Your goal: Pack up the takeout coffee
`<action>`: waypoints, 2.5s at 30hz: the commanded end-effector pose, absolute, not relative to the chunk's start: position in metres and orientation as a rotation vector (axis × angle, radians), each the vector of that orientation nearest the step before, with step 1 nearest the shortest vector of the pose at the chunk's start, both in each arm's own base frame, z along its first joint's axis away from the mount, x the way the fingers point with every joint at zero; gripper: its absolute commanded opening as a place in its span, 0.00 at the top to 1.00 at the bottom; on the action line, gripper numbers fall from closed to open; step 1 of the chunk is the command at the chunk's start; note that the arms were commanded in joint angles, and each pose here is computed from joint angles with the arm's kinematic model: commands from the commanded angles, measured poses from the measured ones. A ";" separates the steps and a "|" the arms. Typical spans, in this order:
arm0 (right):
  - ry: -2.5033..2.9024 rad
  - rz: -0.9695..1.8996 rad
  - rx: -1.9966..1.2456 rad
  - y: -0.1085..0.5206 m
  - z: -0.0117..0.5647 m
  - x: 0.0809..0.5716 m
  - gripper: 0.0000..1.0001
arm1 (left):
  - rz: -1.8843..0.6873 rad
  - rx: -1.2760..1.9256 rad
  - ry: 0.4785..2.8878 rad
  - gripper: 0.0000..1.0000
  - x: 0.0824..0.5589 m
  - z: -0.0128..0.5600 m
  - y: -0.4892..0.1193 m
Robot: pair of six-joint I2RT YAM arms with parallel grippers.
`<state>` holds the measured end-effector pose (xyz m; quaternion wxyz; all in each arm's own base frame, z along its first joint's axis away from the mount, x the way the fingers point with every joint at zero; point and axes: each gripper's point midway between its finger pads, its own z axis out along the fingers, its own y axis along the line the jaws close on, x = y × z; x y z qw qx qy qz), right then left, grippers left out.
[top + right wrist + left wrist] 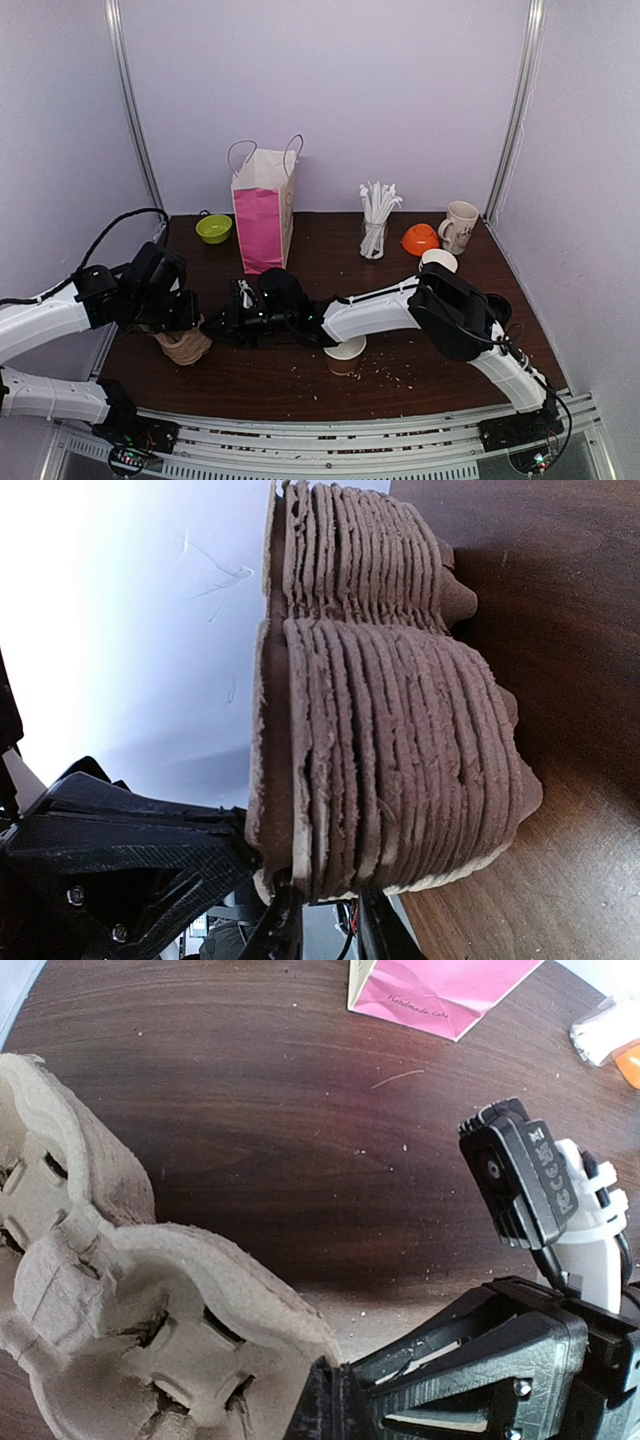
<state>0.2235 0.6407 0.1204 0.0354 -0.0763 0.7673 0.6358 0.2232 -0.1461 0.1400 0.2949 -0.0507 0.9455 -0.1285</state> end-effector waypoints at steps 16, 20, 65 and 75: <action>2.469 1.847 -0.164 0.639 0.075 0.226 0.82 | -0.431 -0.121 2.383 1.00 0.233 0.205 -0.153; 2.462 1.849 -0.167 0.639 0.078 0.227 0.82 | -0.402 -0.125 2.373 1.00 0.233 0.212 -0.147; 2.217 1.159 -0.233 0.399 0.255 0.280 0.39 | -0.537 0.395 2.068 1.00 0.230 0.370 -0.221; 2.214 0.948 -0.164 0.325 0.242 0.281 0.39 | -0.561 0.600 2.066 1.00 0.207 0.351 -0.265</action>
